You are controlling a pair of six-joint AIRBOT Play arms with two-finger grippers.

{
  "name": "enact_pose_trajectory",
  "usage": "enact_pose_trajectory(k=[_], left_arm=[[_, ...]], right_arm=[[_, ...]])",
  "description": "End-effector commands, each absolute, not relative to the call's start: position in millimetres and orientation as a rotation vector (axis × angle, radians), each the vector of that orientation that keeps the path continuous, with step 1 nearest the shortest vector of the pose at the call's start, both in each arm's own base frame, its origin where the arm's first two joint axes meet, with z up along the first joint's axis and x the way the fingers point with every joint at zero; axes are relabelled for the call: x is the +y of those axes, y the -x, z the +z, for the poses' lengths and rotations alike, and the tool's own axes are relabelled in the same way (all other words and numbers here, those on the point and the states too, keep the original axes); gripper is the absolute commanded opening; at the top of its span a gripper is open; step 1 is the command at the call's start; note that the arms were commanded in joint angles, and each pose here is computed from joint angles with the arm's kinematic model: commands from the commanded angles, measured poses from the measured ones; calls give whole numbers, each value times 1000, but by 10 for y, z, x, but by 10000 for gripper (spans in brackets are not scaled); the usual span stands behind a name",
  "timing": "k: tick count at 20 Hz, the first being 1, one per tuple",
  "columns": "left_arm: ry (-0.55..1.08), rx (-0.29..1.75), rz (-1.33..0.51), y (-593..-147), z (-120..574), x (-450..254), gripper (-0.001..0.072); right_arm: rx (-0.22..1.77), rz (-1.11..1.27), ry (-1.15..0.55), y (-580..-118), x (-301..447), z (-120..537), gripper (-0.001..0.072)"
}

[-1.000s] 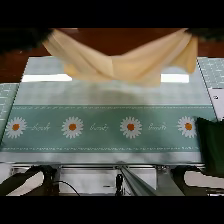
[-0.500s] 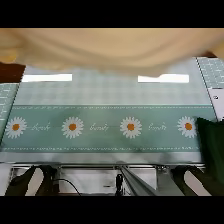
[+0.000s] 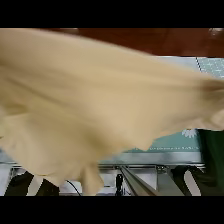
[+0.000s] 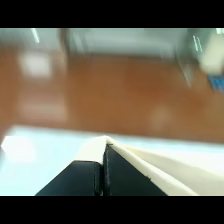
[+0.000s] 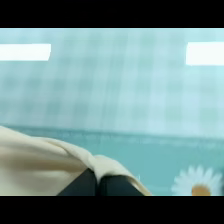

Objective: Fold the shirts.

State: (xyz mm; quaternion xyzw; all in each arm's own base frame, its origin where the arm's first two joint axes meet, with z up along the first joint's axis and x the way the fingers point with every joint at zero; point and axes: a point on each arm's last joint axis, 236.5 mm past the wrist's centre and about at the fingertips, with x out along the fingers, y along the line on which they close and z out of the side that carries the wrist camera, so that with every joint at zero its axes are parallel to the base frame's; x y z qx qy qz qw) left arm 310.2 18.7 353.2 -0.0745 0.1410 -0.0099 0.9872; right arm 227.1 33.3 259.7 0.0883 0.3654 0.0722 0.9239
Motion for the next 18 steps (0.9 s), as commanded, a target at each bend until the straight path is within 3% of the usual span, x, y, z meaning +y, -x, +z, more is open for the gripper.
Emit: enact_pose_trajectory(k=[1, 5, 9, 13, 14, 15, 16, 17, 18], left_arm=[[297, 607, -124, -3695, 2008, -90, 28], [333, 818, -197, -4339, 882, -552, 28], [465, 816, -240, -4964, 598, -941, 28], [611, 838, -280, -5221, 494, -1193, 31], [634, 845, -286, -5218, 483, -1223, 75], [635, 863, -295, -5184, 460, -1244, 301], [637, 887, -304, -5137, 437, -1249, 705], [632, 925, -313, -5066, 395, -1224, 710], [607, 985, -322, -4951, 332, -1156, 709]], right_arm=[[941, 102, -290, -2467, 241, 1442, 17], [1065, 23, -406, -2937, 75, 446, 17], [1101, -40, -449, -3635, -168, -18, 17], [1173, -52, -606, -4307, -292, -345, 17], [1199, -44, -676, -4397, -292, -416, 18], [1222, -24, -767, -4472, -264, -471, 28], [1243, -2, -832, -4504, -239, -496, 252], [1267, 45, -859, -4493, -215, -489, 649], [1288, 84, -849, -4449, -233, -451, 629]])
